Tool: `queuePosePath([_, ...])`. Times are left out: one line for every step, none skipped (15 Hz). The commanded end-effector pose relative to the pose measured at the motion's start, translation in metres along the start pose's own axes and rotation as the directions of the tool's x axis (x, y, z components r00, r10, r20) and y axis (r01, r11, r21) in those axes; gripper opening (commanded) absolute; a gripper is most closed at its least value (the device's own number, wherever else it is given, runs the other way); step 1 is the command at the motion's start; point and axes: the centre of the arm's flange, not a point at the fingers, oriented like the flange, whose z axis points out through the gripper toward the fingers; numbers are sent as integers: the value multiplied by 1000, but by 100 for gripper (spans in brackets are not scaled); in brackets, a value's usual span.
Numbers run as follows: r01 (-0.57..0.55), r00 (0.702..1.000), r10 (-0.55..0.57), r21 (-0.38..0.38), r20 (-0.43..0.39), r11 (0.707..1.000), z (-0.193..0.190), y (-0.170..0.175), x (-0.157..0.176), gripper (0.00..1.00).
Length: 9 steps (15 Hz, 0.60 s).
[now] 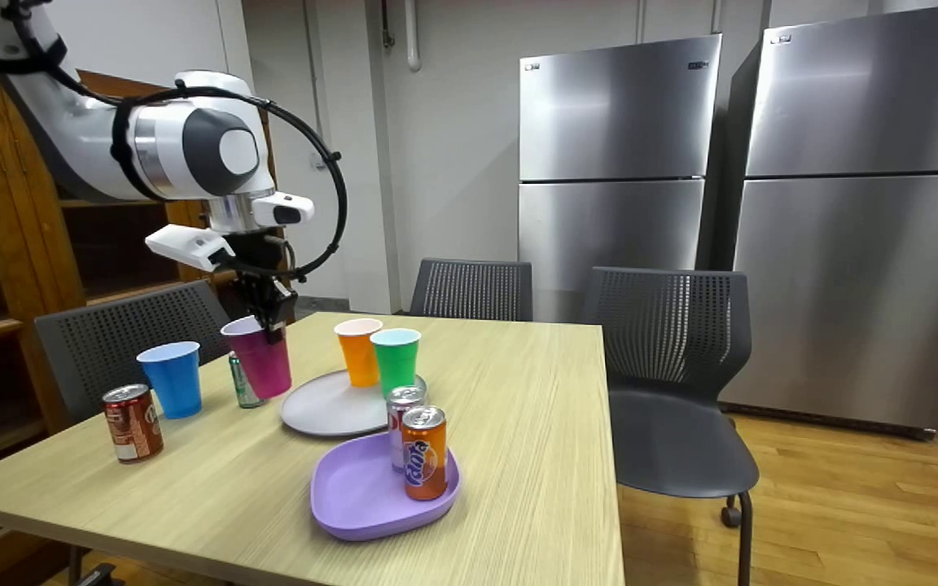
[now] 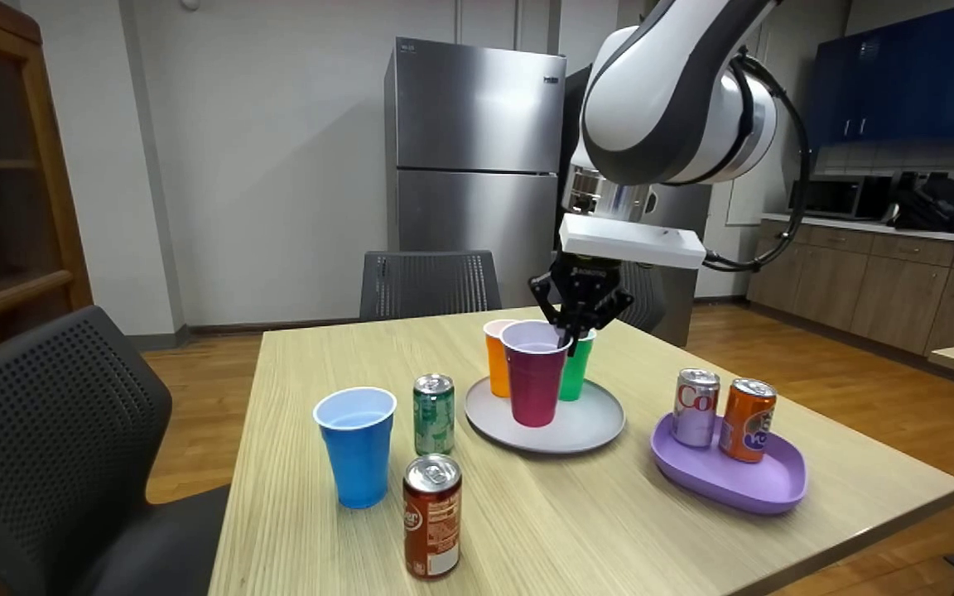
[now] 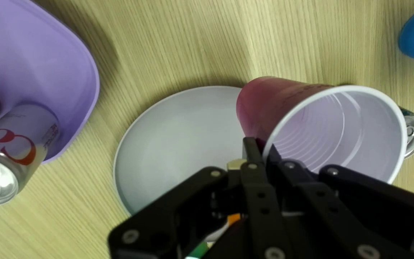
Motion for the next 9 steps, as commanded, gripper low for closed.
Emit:
queuePosePath([-72, 997, 72, 0, -4, 997, 11, -8, 22, 1])
queuePosePath([-83, 997, 83, -2, -2, 997, 15, -9, 26, 1])
queuePosePath([-98, 995, 98, -9, -4, 995, 19, -9, 29, 1])
queuePosePath([-107, 994, 107, -6, -1, 994, 24, -9, 34, 1])
queuePosePath([-115, 993, 115, -9, 0, 993, 28, -9, 38, 1])
queuePosePath([-127, 992, 127, -18, -5, 992, 31, -10, 42, 1])
queuePosePath([-132, 991, 132, -17, -4, 991, 34, -11, 46, 1])
queuePosePath([-141, 990, 140, -20, -5, 990, 37, -12, 49, 1])
queuePosePath([-150, 989, 149, -21, -7, 989, 40, -13, 52, 1])
